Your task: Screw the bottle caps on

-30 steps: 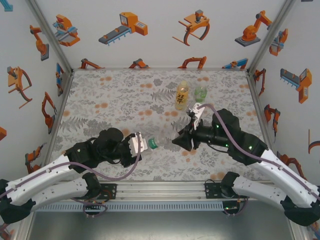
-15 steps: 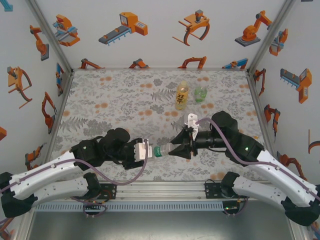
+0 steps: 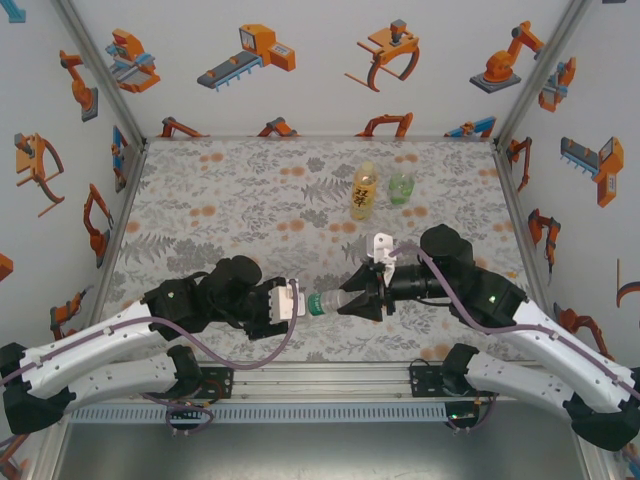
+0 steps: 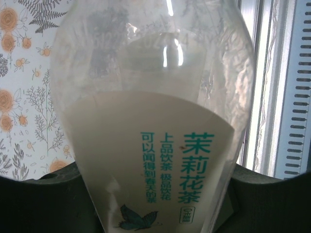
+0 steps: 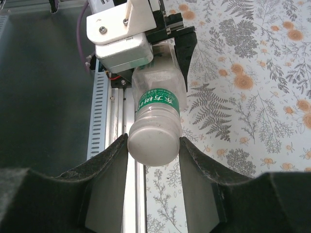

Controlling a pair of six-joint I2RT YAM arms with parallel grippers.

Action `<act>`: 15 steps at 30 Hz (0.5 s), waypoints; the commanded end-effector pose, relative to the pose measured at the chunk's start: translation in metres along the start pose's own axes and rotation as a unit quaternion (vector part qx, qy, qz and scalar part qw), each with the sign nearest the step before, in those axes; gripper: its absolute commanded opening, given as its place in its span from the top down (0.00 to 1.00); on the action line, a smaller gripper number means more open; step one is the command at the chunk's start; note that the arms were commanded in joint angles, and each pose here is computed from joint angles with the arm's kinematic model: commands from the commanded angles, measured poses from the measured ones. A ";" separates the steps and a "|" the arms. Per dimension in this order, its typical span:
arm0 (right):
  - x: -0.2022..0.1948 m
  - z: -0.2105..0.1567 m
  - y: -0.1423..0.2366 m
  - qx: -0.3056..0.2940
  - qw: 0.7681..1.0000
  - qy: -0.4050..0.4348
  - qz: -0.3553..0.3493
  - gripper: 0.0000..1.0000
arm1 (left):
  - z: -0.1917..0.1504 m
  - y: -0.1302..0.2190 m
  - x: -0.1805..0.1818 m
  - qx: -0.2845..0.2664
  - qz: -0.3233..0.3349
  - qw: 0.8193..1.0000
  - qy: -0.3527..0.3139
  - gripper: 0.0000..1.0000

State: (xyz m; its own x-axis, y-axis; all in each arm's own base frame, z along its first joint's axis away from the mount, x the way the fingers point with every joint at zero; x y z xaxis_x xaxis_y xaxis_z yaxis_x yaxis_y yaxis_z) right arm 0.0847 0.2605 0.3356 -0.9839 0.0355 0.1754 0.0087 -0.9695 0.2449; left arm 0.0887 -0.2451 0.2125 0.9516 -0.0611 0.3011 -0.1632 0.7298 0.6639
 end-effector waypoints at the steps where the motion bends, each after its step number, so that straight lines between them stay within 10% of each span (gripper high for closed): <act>1: 0.006 -0.007 0.001 0.015 1.000 0.007 0.010 0.83 | 0.021 0.007 0.004 -0.051 0.008 0.999 -0.006 0.95; 15: 0.009 0.000 -0.004 0.007 1.000 0.013 0.022 0.86 | 0.023 0.003 0.006 -0.050 0.008 0.999 -0.006 0.95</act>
State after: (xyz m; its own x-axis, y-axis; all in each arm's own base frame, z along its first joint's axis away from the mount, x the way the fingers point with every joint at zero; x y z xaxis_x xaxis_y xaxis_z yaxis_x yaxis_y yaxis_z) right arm 0.0819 0.2600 0.3321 -0.9858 0.0268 0.1658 0.0175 -0.9654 0.2600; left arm 0.0878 -0.2441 0.2131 0.9520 -0.0581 0.3005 -0.1628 0.7352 0.6580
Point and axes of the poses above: each hand's point on the last joint's axis, 136 mm out from that joint toward the fingers, its own y axis back along the fingers, its own x axis along the line the jaws close on, z = x × y, the point moved 2 cm from there along y, back along the fingers, and after that the axes turned 7 degrees about -y, right-handed, at the moved point
